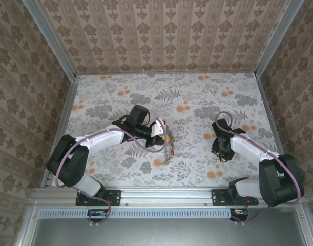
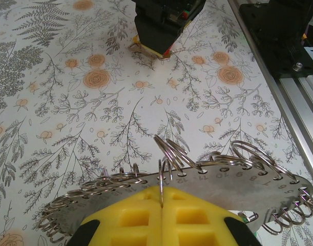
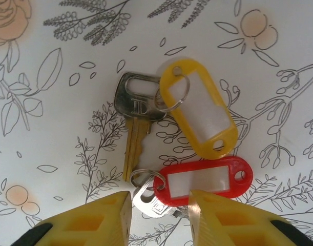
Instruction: Put the keys on the keyring
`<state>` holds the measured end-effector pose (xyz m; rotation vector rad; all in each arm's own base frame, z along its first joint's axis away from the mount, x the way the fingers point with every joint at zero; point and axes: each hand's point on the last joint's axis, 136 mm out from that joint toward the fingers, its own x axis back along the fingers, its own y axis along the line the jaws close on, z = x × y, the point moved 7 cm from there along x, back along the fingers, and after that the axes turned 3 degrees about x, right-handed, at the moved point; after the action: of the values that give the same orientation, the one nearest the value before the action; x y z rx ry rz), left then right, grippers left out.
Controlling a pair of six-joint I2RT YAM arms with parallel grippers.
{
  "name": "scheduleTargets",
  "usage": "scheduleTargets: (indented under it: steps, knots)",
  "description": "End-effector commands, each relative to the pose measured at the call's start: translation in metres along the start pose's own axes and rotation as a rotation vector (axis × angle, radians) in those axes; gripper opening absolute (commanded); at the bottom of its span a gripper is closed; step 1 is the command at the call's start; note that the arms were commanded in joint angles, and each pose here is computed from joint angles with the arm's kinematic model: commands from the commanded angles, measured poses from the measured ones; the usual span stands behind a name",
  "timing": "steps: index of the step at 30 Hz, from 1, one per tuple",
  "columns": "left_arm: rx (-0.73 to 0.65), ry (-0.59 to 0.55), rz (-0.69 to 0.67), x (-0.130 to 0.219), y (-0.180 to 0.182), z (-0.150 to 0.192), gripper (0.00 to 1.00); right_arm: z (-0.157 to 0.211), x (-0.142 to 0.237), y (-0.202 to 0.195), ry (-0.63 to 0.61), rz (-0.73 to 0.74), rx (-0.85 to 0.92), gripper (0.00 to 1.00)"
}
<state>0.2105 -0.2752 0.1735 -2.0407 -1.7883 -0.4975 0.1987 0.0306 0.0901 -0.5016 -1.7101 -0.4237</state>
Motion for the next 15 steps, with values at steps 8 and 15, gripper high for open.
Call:
scheduleTargets:
  steps: [8, 15]
  knots:
    - [-0.045, -0.026, 0.006, 0.009, 0.000, -0.016, 0.00, 0.002, -0.004, 0.024, 0.093, -0.163, -0.015, 0.29]
    - [-0.043, -0.022, 0.002, 0.010, -0.001, -0.015, 0.00, 0.003, -0.007, 0.048, 0.106, -0.246, -0.017, 0.29]
